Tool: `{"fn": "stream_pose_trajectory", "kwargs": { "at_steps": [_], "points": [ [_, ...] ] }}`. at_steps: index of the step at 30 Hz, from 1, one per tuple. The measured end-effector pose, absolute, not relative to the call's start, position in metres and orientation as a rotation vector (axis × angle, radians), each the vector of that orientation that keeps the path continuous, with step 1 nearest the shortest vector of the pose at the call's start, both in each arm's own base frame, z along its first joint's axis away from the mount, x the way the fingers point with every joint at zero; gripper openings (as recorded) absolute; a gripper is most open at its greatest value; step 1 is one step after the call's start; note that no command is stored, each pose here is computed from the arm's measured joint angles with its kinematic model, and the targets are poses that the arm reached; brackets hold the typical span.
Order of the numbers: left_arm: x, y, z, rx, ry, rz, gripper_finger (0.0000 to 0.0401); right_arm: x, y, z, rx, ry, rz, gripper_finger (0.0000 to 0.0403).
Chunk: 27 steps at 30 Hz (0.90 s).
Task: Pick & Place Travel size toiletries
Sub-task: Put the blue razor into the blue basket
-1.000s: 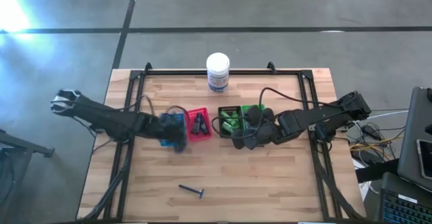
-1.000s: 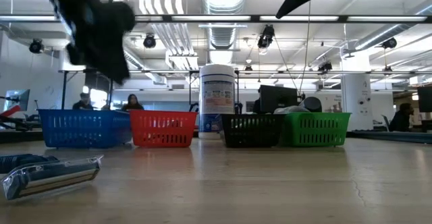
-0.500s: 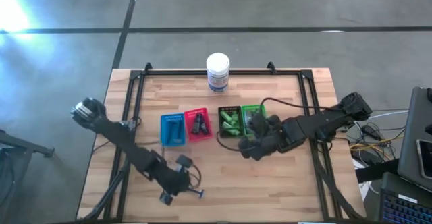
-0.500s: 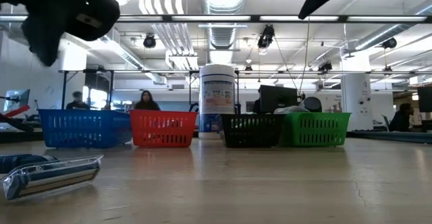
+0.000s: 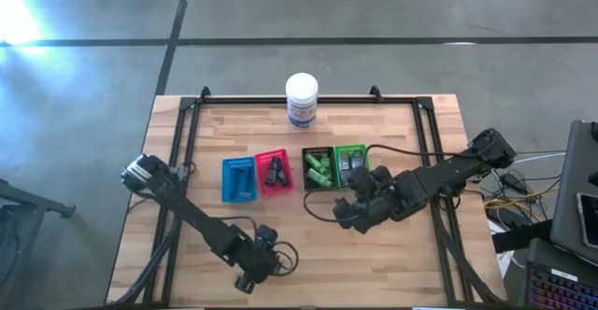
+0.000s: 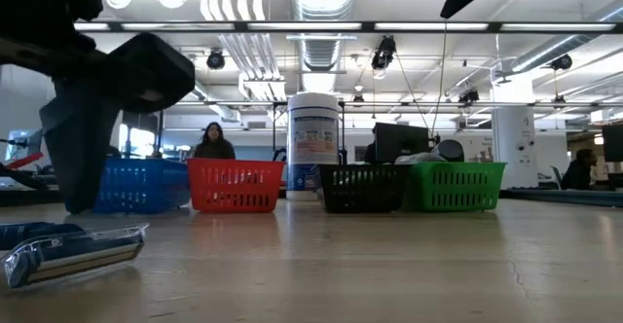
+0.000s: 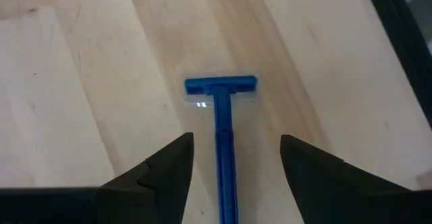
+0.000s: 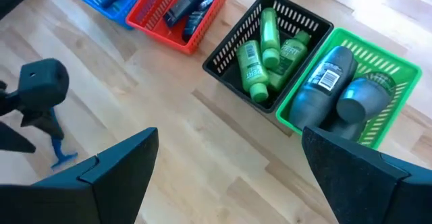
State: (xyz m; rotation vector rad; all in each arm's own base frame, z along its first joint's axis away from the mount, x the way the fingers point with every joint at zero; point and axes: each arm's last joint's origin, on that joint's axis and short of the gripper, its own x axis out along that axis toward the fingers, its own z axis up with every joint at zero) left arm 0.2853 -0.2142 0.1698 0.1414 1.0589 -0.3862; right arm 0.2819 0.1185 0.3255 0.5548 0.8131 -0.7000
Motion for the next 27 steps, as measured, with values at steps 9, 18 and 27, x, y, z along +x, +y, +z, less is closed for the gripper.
{"fn": "stream_pose_trajectory", "kwargs": {
  "at_steps": [9, 18, 27],
  "points": [
    [0.284, -0.213, 0.151, 0.159, 1.134, -0.358, 0.0193, 0.280, 0.118, 0.324, 0.529, 0.831, -0.708, 0.0364],
    [0.283, -0.211, 0.152, 0.097, 1.151, -0.291, 0.0076, 0.279, 0.117, 0.324, 0.504, 0.845, -0.704, 0.0364],
    [0.278, -0.207, 0.163, -0.161, 1.157, -0.073, 0.0029, 0.273, 0.115, 0.326, 0.513, 0.855, -0.732, 0.0364]
  ]
}}
